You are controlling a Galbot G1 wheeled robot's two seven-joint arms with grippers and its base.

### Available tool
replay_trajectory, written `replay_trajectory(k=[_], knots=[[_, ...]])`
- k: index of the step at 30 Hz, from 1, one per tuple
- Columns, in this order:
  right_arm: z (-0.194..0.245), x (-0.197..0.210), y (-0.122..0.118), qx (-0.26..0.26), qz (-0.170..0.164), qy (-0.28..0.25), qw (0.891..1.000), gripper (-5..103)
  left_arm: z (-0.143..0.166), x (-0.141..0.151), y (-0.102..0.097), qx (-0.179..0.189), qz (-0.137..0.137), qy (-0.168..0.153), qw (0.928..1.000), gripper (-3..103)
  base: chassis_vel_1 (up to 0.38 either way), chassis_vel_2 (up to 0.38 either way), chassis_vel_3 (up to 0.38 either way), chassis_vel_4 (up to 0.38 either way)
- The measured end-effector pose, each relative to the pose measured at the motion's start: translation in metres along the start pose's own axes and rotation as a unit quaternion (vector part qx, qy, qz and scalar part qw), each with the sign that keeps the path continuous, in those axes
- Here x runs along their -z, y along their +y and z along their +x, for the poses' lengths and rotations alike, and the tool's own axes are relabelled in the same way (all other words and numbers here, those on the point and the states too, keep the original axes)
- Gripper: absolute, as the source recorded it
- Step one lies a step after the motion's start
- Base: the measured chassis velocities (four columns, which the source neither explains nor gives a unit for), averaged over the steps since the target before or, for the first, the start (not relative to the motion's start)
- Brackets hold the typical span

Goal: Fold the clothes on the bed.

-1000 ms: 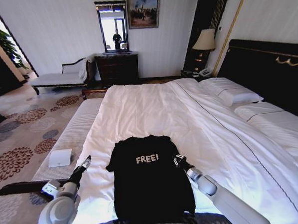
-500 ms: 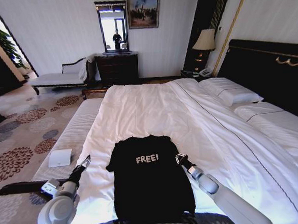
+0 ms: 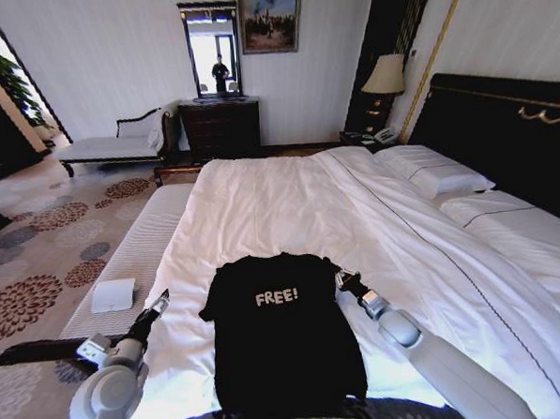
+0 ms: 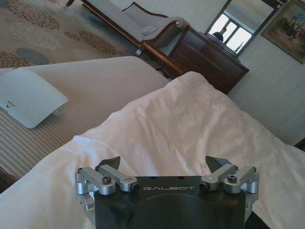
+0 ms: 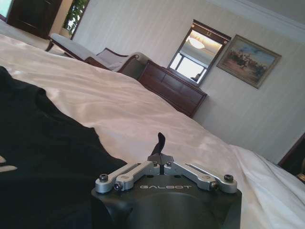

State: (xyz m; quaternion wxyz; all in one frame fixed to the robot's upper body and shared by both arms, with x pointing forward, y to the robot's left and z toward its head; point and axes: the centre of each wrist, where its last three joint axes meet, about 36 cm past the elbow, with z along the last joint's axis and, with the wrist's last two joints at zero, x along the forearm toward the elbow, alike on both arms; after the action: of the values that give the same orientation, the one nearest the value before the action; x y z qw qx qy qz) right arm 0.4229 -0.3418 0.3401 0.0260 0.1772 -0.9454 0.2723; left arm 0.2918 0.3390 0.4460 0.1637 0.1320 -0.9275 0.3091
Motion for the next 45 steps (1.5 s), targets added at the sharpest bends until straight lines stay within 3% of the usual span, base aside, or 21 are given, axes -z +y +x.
replay_trajectory(k=[11,21,36,40,42,44,45], knots=[[0.005,-0.038,-0.004,-0.022,0.006,0.054,0.998,0,-0.002,-0.001,0.001,0.001,-0.002,0.004,1.0,100,0.0,0.0,0.0,0.0],[0.011,-0.05,-0.009,-0.075,0.018,0.108,0.991,0,-0.006,-0.002,0.004,0.003,0.001,0.006,1.0,100,0.0,0.0,0.0,0.0],[0.016,-0.058,0.013,-0.105,0.009,0.145,0.984,-3,-0.013,-0.006,0.006,0.004,0.007,0.012,0.9999,100,0.0,0.0,0.0,0.0],[0.023,-0.047,0.018,-0.111,-0.013,0.136,0.984,17,-0.013,-0.007,0.007,0.005,0.008,0.013,0.9999,100,0.0,0.0,0.0,0.0],[0.026,-0.043,0.019,-0.11,-0.019,0.134,0.985,17,-0.013,-0.007,0.008,0.005,0.009,0.013,0.9999,100,0.0,0.0,0.0,0.0],[0.034,-0.036,0.023,-0.105,-0.039,0.134,0.985,28,-0.012,-0.008,0.01,0.006,0.009,0.013,0.9999,100,0.0,0.0,0.0,0.0],[0.034,-0.036,0.023,-0.105,-0.039,0.134,0.985,28,-0.012,-0.008,0.01,0.006,0.009,0.013,0.9999,100,0.0,0.0,0.0,0.0]])
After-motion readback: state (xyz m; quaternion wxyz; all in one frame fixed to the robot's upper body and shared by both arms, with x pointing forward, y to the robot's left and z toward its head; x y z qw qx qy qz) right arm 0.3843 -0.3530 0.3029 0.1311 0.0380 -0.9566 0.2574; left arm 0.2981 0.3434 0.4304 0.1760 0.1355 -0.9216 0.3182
